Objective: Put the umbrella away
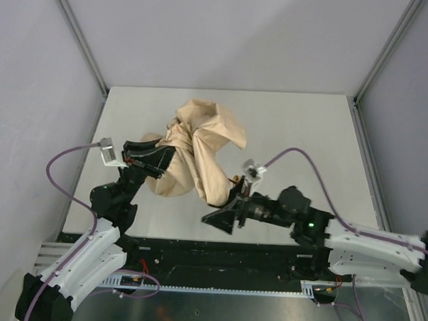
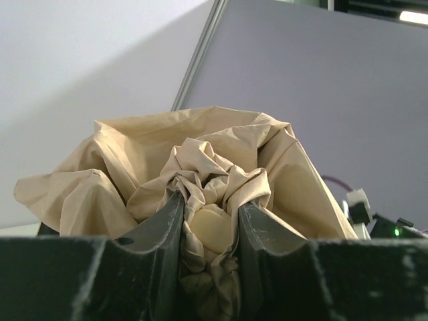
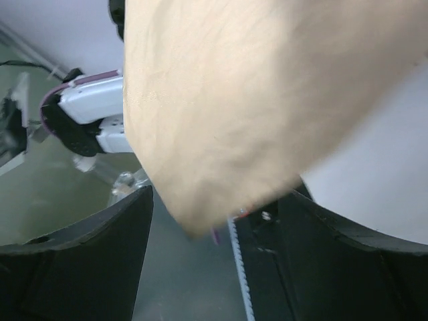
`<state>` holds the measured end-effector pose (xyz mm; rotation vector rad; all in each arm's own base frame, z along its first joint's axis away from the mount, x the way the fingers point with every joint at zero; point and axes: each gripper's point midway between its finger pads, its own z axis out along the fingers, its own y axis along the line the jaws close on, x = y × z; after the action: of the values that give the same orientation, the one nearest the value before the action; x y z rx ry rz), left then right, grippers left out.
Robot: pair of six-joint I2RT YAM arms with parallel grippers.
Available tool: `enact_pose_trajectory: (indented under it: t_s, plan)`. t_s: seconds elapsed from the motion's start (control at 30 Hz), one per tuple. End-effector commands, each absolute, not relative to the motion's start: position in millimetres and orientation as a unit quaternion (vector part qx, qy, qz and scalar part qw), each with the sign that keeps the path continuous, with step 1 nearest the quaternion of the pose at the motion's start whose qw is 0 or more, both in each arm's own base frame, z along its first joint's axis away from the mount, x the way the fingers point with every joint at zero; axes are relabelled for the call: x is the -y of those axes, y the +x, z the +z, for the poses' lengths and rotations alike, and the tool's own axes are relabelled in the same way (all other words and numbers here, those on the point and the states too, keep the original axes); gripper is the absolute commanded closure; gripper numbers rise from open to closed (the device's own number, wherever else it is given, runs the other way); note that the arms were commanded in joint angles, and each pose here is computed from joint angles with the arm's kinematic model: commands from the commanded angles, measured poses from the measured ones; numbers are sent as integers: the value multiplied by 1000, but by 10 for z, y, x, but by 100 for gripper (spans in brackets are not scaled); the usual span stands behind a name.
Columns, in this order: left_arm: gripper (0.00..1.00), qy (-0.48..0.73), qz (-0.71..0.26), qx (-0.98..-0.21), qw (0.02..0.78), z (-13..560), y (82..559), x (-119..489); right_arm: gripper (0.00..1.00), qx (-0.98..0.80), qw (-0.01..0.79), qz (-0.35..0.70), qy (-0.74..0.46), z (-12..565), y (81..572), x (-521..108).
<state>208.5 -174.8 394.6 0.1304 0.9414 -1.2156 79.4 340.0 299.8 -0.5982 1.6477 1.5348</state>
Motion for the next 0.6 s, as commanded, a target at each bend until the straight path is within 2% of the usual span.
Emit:
enact_pose_trajectory:
  t_s: [0.0,0.1,0.2,0.4,0.5,0.57]
  plan:
    - [100,21,-555,-350,755,4375,1981,1531,26,-542,365,710,-263,3473,418,-3921]
    - [100,31,-544,-348,763,4395,1999,1543,30,-563,352,692,-281,3316,336,-4135]
    - [100,27,-536,-352,767,4353,2024,1522,30,-631,375,621,-275,2994,498,-4028]
    - [100,62,-530,-341,774,4311,1927,1547,27,-741,399,478,-252,2399,858,-3320]
    - [100,150,-509,-329,781,4266,1755,1686,23,-768,417,441,-205,2400,1167,-2856]
    - [100,215,-492,-319,781,4199,1618,1789,22,-756,427,459,-192,2556,1300,-2640]
